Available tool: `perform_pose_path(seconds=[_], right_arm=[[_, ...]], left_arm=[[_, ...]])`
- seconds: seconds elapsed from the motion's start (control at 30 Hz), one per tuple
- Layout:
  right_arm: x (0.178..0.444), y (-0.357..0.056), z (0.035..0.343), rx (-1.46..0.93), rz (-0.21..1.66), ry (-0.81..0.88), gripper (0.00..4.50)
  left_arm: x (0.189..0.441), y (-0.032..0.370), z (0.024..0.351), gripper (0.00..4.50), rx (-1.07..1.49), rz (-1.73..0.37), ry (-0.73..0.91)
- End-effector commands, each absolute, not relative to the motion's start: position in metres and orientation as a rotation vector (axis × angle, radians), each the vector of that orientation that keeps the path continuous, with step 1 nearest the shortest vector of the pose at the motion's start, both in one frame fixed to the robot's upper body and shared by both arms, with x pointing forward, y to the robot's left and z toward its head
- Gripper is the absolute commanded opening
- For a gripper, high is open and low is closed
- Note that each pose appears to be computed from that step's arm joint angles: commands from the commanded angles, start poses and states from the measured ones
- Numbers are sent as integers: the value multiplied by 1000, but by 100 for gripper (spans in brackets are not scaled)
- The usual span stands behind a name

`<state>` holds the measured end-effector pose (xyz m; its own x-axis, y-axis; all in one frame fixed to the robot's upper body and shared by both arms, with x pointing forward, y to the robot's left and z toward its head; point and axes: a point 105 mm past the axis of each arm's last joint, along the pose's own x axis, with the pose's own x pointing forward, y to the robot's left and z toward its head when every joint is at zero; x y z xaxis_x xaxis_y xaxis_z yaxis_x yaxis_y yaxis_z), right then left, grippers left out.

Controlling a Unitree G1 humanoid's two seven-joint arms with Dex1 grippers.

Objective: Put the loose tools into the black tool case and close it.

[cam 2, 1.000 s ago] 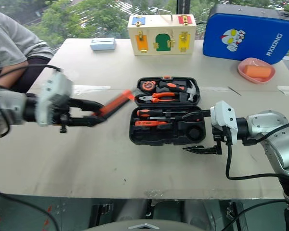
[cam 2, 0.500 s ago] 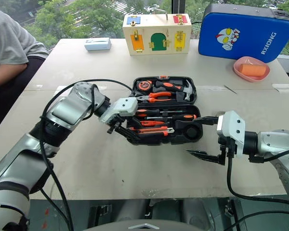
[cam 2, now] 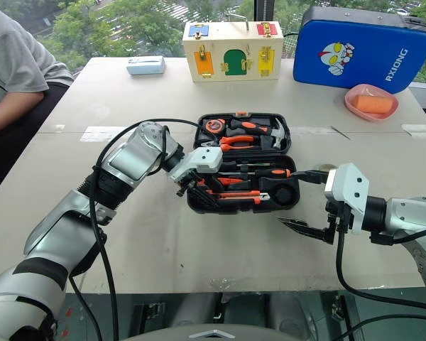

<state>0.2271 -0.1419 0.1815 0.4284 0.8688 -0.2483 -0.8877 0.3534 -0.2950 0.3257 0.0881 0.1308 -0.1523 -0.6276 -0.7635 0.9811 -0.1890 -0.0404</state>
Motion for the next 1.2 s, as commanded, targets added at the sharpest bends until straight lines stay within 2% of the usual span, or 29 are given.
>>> perform_pose_path(seconds=[0.03, 0.13, 0.3, 0.33, 0.37, 0.4, 0.43, 0.53, 0.67, 0.93, 1.07, 1.2], right_arm=[[224, -136, 190, -442, 1156, 14, 450], [226, -135, 190, -437, 1164, 12, 450], [230, -133, 189, -434, 1180, 12, 450], [230, -133, 189, -434, 1181, 12, 450], [231, -133, 189, -434, 1181, 12, 450], [231, -133, 189, -435, 1183, 12, 450], [232, -133, 189, -436, 1186, 11, 450], [233, -132, 188, -442, 1194, 11, 450], [234, -132, 188, -447, 1196, 13, 450], [232, -133, 188, -448, 1186, 17, 450], [232, -133, 187, -446, 1179, 18, 450], [231, -133, 189, -438, 1176, 15, 450]], left_arm=[[324, 91, 138, 320, 741, -1650, 653], [321, 90, 148, 449, 736, -1659, 614], [314, 91, 177, 449, 670, -1655, 523], [313, 92, 178, 395, 664, -1654, 519], [313, 93, 178, 368, 658, -1654, 518], [313, 93, 177, 313, 654, -1651, 516], [315, 93, 174, 281, 656, -1639, 514], [319, 92, 168, 122, 663, -1619, 516], [320, 88, 161, 1, 683, -1624, 527], [314, 87, 131, 1, 780, -1641, 610], [317, 92, 101, 1, 947, -1593, 638], [317, 92, 98, 1, 956, -1596, 630]])
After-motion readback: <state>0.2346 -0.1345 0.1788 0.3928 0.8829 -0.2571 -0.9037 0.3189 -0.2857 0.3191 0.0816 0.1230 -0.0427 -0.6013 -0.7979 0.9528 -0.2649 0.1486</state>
